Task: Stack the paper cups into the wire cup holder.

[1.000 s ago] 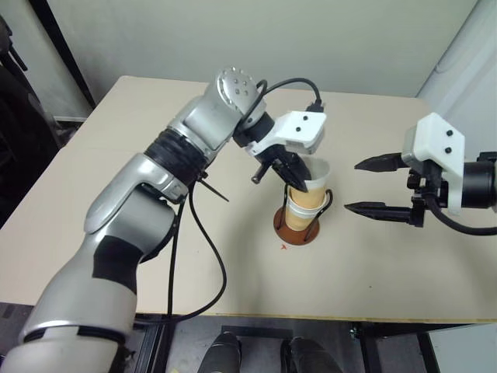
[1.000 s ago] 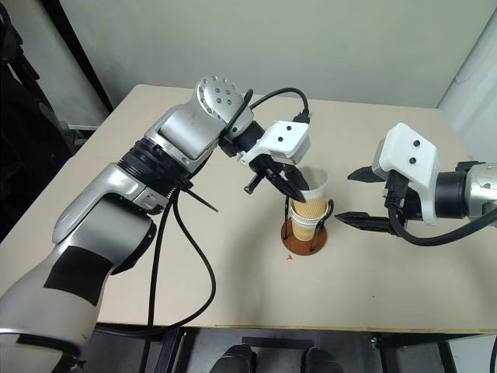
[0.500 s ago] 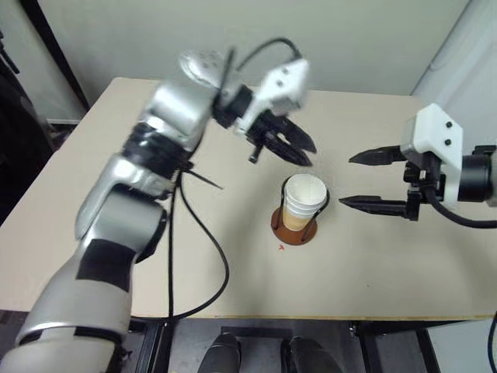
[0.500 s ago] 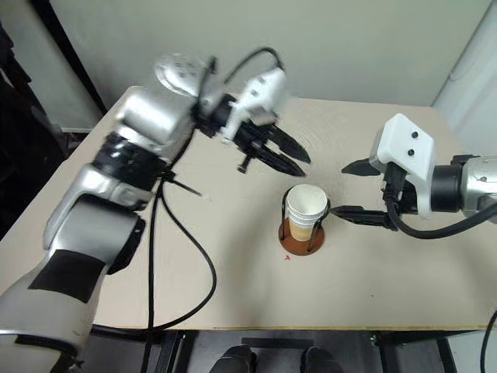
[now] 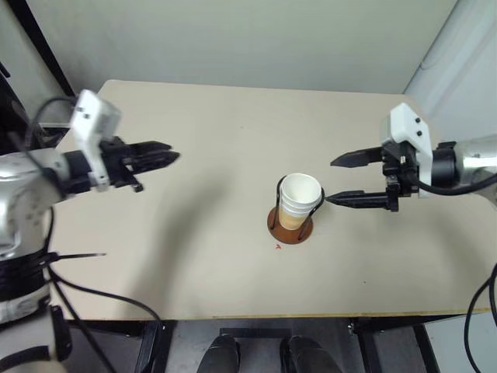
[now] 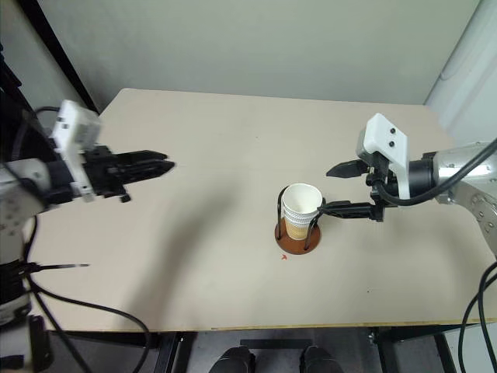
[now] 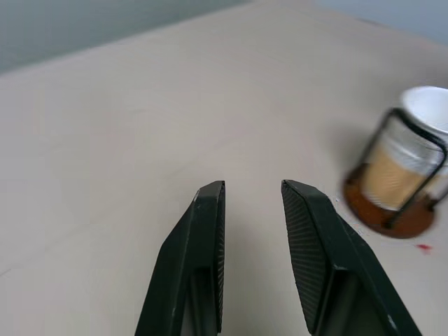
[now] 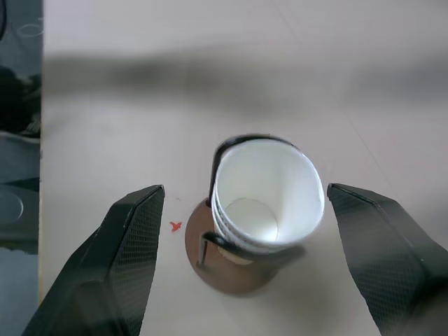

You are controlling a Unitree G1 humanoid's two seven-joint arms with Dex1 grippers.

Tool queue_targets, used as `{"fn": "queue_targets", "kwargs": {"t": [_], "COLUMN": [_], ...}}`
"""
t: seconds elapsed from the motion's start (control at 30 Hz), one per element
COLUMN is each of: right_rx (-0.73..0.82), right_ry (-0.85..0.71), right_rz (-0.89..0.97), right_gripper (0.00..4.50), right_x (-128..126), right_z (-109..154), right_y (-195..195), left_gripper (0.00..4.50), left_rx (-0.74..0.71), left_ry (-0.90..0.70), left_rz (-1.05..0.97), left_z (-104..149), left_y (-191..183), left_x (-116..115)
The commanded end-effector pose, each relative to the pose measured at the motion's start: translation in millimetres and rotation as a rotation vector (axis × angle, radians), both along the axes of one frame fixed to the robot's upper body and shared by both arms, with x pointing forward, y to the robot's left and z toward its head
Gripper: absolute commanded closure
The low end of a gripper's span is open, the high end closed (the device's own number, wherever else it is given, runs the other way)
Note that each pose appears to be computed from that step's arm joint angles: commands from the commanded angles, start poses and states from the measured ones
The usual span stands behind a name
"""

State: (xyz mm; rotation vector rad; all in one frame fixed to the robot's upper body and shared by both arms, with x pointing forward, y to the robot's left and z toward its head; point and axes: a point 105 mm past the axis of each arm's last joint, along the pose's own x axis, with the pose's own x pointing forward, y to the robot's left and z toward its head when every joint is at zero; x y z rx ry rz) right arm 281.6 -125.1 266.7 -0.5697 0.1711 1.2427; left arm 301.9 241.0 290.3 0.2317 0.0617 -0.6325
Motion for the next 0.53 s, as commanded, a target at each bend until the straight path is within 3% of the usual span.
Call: {"fn": "queue_targets", "kwargs": {"t": [0.03,0.2,0.53], "right_rx": [-0.010,-0.014,-0.015], "right_ry": [-0.035,-0.022,-0.009], "right_rz": [0.044,0.061,0.075], "right_gripper": [0.63,0.63,0.63], "right_x": [-2,-3,-8], "right_z": [7,4,3], "right_y": [2,3,8], "left_gripper": [3.17,3.17,3.17], "left_rx": [0.011,0.023,0.036], "left_ry": [-0.081,-0.082,-0.039], "left_rz": [0.097,0.177,0.134], "left_z": [23,24,14], "left_y": [14,28,18], "left_x": [-13,-17,-14]}}
